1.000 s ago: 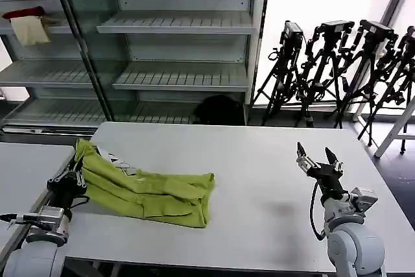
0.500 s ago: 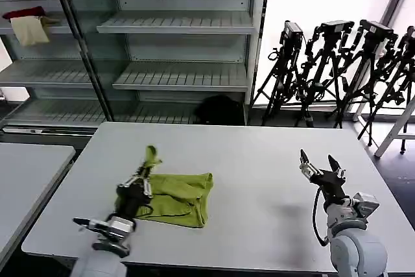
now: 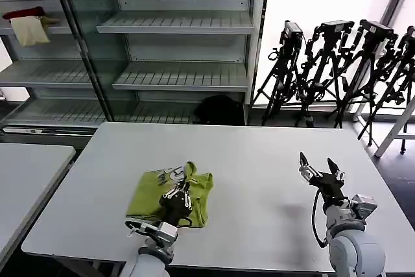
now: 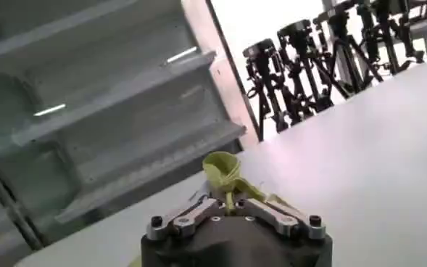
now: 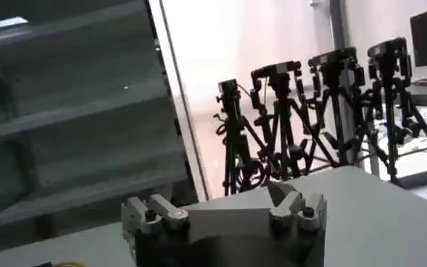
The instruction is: Fold and organize the clothes.
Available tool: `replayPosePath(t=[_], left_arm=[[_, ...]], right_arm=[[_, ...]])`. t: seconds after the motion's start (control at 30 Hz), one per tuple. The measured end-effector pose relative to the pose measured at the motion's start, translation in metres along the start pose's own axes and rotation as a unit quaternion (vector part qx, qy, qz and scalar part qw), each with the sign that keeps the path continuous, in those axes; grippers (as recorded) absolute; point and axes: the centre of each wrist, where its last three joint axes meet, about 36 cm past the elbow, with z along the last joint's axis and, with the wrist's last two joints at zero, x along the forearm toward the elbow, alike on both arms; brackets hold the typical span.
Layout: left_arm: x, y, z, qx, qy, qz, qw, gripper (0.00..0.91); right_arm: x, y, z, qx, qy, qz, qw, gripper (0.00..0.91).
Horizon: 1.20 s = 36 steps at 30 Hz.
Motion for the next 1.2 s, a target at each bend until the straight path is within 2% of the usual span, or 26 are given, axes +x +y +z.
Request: replayPosePath(t=[0.17, 0.2, 0.23, 0.27, 0.6, 0.83, 1.07, 1.2], left_arm=[[-0.007, -0.016, 0.007, 0.008, 0.020, 0.009, 1.000, 0.010], [-0.007, -0.020, 0.007, 0.010, 0.024, 0.011, 1.000, 0.131], [-0.008, -0.023, 0.008, 0.014, 0.027, 0.013, 0.999, 0.746], [-0.008, -0.026, 0.008, 0.016, 0.030, 0.014, 0.999, 0.907], [-0.006, -0.055, -0.001, 0.053, 0.045, 0.031, 0.997, 0.907], [-0.012, -0.063, -0.006, 0.075, 0.050, 0.025, 0.996, 0.907], [-0.013, -0.064, -0.006, 0.106, 0.053, 0.035, 0.992, 0.907], [-0.008, -0.057, -0.018, 0.136, 0.033, 0.046, 0.989, 0.907]], right_arm=[[0.000, -0.001, 0.001, 0.001, 0.001, 0.001, 1.000, 0.907], [0.000, -0.001, 0.001, 0.001, 0.001, 0.001, 1.000, 0.907], [0.000, -0.001, 0.001, 0.002, 0.002, 0.002, 1.000, 0.907], [0.000, -0.001, 0.001, 0.002, 0.002, 0.002, 1.000, 0.907], [0.000, 0.001, 0.002, 0.004, 0.002, 0.001, 1.000, 0.907], [0.001, 0.002, 0.002, 0.007, 0.002, 0.003, 1.000, 0.907], [0.002, 0.004, 0.001, 0.009, 0.003, 0.002, 1.000, 0.907], [0.002, 0.005, -0.002, 0.011, 0.001, 0.000, 1.000, 0.907]])
